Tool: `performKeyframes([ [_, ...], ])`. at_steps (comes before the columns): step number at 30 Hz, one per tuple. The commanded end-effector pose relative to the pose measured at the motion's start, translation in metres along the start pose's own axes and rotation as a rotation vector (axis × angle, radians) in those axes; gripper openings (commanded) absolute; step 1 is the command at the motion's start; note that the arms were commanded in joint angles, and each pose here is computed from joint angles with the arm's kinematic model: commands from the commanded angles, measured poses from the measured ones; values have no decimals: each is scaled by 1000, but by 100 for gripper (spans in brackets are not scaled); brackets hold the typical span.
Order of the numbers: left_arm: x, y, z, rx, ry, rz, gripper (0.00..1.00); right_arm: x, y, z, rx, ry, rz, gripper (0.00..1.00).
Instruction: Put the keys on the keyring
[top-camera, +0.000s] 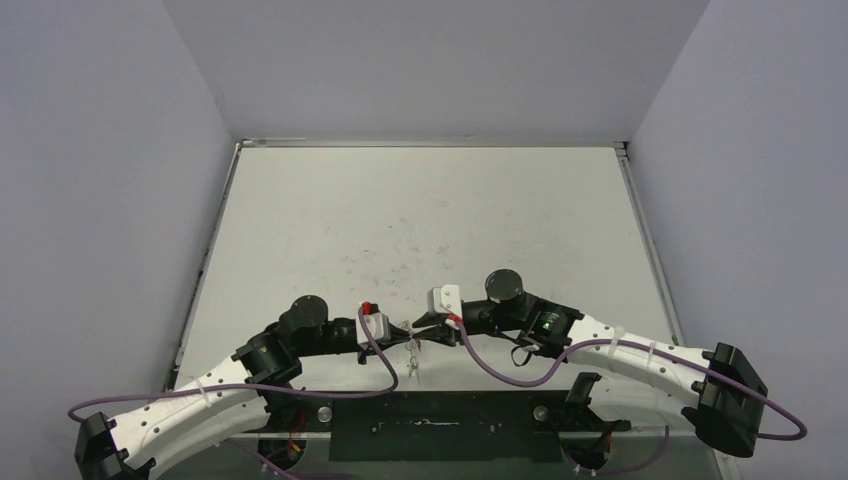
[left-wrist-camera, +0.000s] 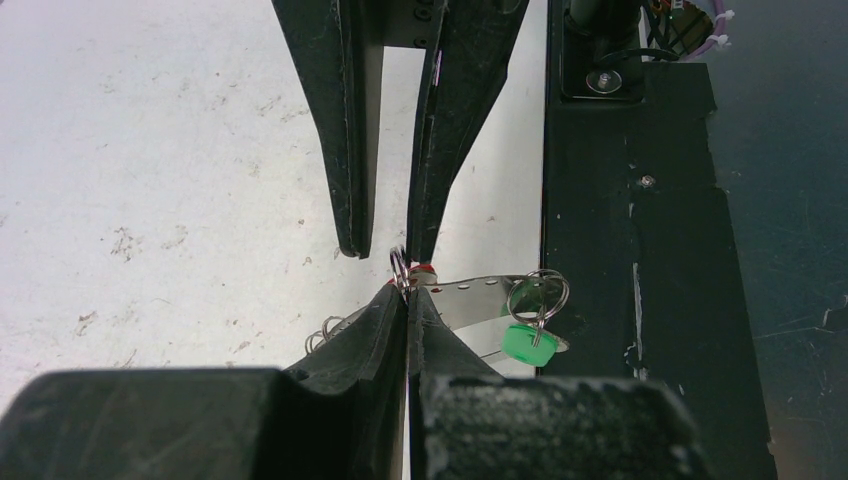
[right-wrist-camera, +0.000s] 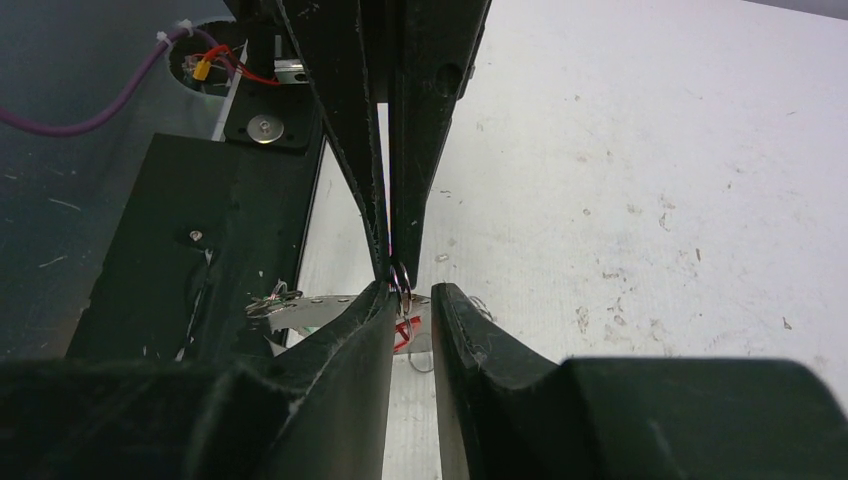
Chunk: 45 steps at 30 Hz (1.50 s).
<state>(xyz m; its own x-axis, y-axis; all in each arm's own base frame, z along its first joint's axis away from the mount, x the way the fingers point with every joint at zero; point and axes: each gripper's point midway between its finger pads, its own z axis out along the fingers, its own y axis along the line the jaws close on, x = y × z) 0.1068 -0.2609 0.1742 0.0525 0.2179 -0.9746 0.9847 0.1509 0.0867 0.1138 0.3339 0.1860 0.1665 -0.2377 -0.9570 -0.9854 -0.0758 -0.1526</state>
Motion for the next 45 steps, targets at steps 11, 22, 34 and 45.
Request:
performKeyframes([
  [11, -28, 1, 0, 14, -87, 54, 0, -24, -4, 6, -51, -49, -50, 21],
  [22, -25, 2, -1, 1, -79, 56, 0, -25, -1, 4, -69, -26, -55, 0],
  [34, -25, 7, -6, -40, -75, 65, 17, -5, -2, -5, -73, 143, -2, 0],
  [45, -28, 10, -11, -74, -96, 73, 28, 3, -14, -19, -28, 345, 17, 0],
])
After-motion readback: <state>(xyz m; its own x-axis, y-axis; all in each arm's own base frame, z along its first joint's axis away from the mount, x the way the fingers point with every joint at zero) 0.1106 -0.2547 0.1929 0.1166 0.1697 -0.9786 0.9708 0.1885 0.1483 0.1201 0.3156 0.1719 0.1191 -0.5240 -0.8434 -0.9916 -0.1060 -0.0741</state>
